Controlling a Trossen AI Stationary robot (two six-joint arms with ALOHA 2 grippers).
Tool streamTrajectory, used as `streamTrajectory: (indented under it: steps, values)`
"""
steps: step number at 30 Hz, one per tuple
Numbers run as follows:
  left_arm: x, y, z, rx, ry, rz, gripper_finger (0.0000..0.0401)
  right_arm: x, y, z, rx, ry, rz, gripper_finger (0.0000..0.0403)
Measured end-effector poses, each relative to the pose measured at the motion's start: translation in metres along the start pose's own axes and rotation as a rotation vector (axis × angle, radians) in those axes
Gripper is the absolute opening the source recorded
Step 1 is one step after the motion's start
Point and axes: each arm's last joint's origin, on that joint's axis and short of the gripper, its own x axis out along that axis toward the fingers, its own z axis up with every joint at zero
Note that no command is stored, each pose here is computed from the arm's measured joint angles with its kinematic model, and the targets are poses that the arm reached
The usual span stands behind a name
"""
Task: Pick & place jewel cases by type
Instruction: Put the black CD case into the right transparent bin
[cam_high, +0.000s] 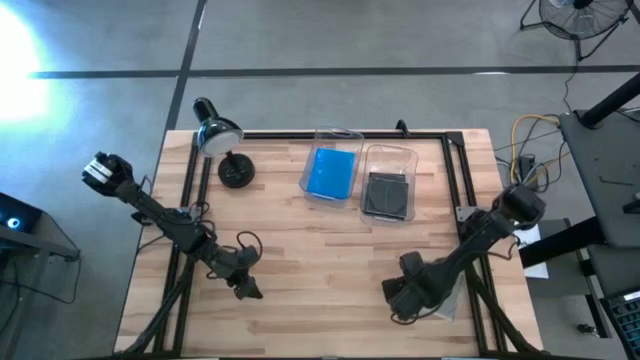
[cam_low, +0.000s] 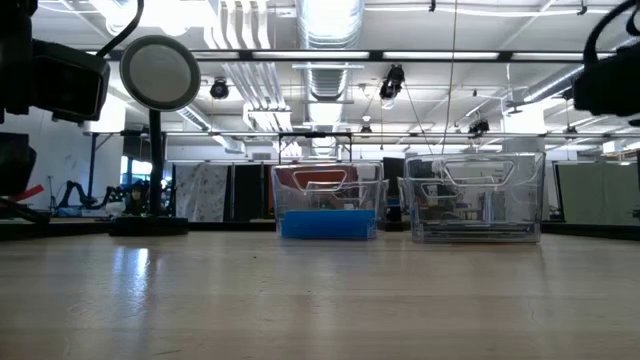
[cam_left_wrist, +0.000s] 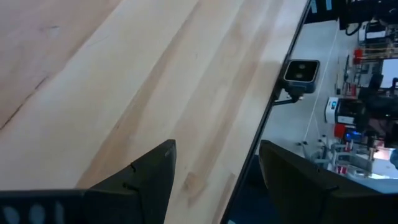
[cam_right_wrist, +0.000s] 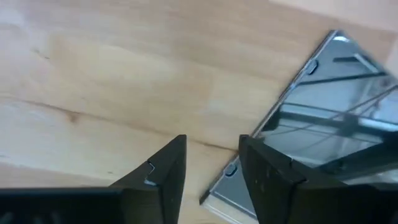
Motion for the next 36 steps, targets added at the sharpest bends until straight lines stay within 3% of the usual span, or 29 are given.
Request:
streamTrajectory:
  steps: [5, 10, 13, 22, 31, 36]
  values:
    - [0.000, -0.001, 0.000, 0.001, -0.003, -0.012, 0.0213, -0.005, -0.004, -0.002, 0.034, -0.049, -0.133, 0.0134]
    - [0.000, -0.001, 0.000, 0.010, -0.008, -0.011, 0.0213, 0.003, -0.015, -0.016, 0.174, -0.054, -0.155, 0.0130]
    - [0.000, -0.001, 0.001, 0.020, -0.014, -0.010, 0.0213, 0.010, -0.022, -0.022, 0.170, -0.027, -0.221, 0.0121]
    - [0.000, -0.001, 0.001, 0.025, -0.032, -0.003, 0.0213, 0.020, -0.033, -0.024, 0.113, -0.039, -0.267, 0.0100]
    - [0.000, -0.001, 0.001, 0.023, -0.033, -0.010, 0.0213, 0.026, -0.030, -0.022, 0.086, -0.078, -0.172, 0.0086]
    - [0.000, -0.002, 0.002, 0.023, -0.072, -0.011, 0.0213, 0.026, -0.010, -0.016, 0.127, -0.087, -0.006, 0.0078]
